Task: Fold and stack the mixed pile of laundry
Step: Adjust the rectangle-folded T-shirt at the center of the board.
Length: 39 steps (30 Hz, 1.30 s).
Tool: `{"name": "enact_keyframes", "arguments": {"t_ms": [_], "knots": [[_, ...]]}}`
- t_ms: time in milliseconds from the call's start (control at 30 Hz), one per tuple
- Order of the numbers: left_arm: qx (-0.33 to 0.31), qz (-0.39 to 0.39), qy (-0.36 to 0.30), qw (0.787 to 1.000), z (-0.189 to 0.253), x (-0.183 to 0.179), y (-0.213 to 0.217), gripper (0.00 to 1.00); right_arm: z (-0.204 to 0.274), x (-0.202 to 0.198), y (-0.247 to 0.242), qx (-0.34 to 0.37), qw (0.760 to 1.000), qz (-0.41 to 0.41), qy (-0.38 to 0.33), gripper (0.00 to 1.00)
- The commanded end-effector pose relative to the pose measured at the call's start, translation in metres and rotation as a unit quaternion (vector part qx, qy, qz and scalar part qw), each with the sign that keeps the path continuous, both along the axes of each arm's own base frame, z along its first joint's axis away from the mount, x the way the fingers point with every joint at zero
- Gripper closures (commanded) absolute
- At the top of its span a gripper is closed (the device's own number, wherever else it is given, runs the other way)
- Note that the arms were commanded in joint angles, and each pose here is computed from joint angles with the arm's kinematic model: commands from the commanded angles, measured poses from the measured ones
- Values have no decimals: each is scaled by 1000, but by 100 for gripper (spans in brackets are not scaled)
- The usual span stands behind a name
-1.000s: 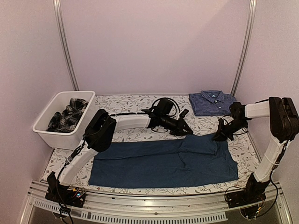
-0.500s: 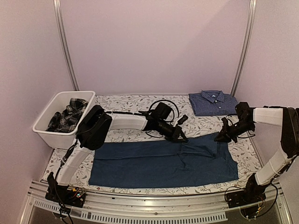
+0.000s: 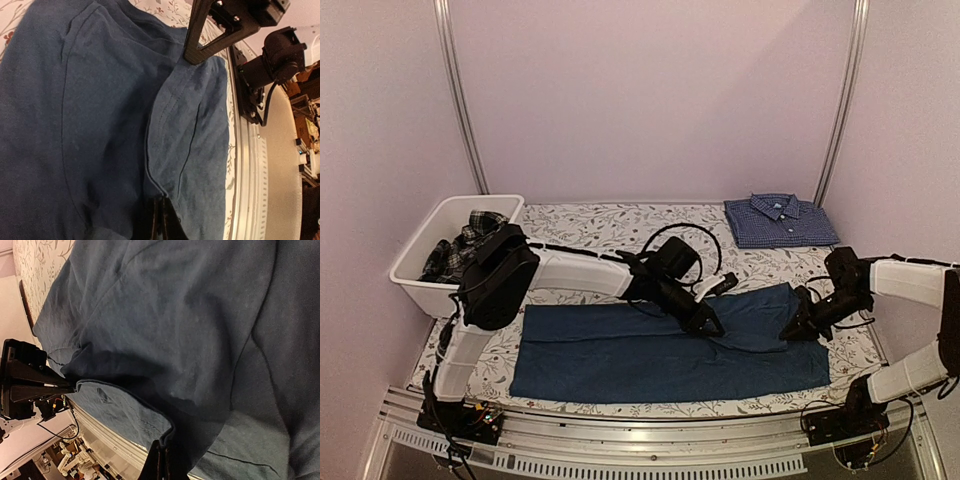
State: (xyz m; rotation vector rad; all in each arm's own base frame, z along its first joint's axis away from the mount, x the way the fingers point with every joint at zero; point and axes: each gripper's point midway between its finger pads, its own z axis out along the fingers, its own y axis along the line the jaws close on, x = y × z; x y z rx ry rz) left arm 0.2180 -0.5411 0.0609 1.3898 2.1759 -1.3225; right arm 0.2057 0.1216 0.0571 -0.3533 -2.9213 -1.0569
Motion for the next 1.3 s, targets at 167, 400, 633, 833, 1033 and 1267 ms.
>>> {"name": "enact_keyframes", "arguments": {"t_ms": [167,400,633,833,1033,1267], "knots": [[39,-48,-119,991,3,-29,19,64,14,-37,9,11,999,-11,42,71],[17,-15,-183,983,48,-18,42,49,52,-2,12,16,999,-10,-50,66],[63,149,-66,985,38,51,97,43,45,61,6,-32,995,-1,-97,59],[143,256,-33,956,6,94,158,34,15,102,2,-63,993,-5,-97,57],[217,285,26,933,-41,96,196,32,-26,117,-2,-104,992,11,-70,57],[295,387,71,870,-78,98,276,35,-55,106,-50,-138,989,-41,-26,57]]}}
